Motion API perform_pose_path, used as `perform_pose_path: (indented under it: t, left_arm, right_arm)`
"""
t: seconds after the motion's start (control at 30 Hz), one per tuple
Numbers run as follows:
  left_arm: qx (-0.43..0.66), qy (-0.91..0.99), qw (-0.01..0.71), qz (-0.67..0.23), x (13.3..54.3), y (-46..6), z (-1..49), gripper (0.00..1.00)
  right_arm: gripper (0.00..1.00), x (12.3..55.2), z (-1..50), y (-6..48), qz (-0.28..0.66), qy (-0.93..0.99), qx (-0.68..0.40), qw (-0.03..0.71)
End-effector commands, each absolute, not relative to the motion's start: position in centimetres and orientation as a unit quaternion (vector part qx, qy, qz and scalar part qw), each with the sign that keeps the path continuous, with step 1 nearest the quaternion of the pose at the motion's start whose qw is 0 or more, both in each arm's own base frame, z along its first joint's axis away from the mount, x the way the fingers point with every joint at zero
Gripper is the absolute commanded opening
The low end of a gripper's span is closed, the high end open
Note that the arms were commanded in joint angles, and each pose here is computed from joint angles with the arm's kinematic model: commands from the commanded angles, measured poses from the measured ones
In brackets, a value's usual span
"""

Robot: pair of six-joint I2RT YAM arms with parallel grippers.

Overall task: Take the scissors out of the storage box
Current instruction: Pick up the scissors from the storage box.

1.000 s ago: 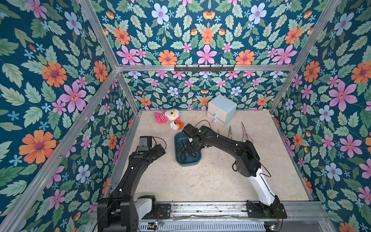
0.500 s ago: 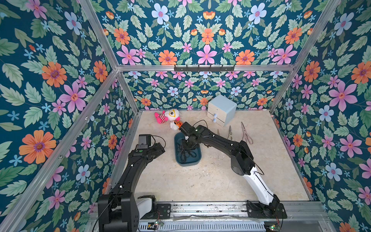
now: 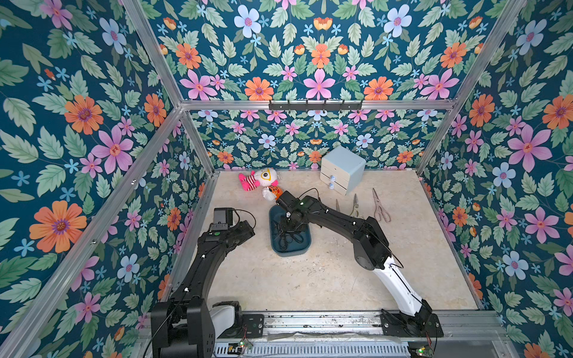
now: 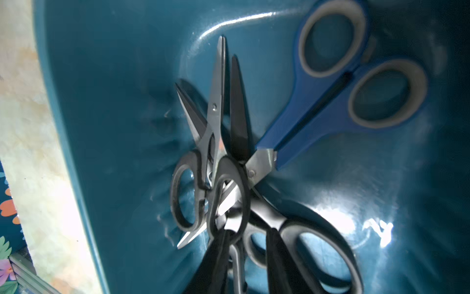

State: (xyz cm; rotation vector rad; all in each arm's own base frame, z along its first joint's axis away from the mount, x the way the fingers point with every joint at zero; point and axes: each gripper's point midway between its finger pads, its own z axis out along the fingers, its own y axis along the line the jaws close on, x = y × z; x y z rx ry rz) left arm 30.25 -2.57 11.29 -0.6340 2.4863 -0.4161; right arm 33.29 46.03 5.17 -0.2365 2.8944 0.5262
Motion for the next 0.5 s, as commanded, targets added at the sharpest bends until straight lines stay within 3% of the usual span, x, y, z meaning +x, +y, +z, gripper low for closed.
perform_pose_path:
  t: [0.0,0.47]
  left_arm:
    - [-0.231,0.924,0.265,-0.152,30.03,-2.55,11.23,0.73]
    - [-0.23,0.923,0.267,-0.154,30.24,-2.61,11.57,0.73]
  right_arm:
    - [0.29,34.02,4.76,46.1,0.179,0.976,-0.061,0.105]
    - [0.21,34.43,4.19,46.26,0.189,0.975,-0.058,0.104]
